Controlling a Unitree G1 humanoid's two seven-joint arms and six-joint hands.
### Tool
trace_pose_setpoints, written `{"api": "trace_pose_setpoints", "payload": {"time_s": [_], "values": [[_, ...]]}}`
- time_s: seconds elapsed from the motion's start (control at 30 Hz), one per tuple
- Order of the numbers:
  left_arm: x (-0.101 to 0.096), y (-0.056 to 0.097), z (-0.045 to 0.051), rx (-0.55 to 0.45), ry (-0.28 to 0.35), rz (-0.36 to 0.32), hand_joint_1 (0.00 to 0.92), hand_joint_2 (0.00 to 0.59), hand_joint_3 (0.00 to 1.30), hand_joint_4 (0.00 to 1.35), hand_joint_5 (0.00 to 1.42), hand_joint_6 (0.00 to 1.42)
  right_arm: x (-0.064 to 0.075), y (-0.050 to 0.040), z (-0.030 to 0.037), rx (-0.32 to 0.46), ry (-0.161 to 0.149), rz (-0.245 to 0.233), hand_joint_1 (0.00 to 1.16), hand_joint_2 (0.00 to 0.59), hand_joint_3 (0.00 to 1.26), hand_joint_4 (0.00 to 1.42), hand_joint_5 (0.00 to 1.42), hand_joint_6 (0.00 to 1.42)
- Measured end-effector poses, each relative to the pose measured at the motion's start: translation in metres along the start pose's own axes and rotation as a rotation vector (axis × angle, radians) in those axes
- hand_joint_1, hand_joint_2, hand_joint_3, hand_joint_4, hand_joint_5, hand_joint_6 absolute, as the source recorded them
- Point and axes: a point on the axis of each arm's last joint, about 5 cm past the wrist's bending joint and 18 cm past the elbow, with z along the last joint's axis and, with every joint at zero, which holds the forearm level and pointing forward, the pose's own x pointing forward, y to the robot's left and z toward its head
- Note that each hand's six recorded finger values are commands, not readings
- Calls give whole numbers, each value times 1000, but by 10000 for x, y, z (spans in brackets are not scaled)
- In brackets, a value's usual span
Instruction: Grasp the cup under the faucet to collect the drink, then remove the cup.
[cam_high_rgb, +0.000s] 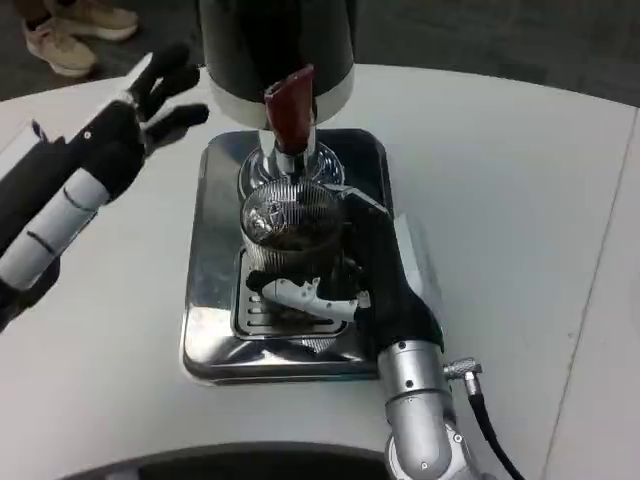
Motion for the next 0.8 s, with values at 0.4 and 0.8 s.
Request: {"api": "trace_pose_setpoints", "payload": {"time_s": [0.4,0.8], "values": [[-84,-20,62,40,26,-28,0,226,0,0,51,2,-17,26,20,-22,-28,-33,1083,102,681,873,901,1010],[-254,-37,74,72,105,-35,0,226,0,0,33,0,-143,21,61,-30,-35,-62,1090,92,690,895,927,1066]]}}
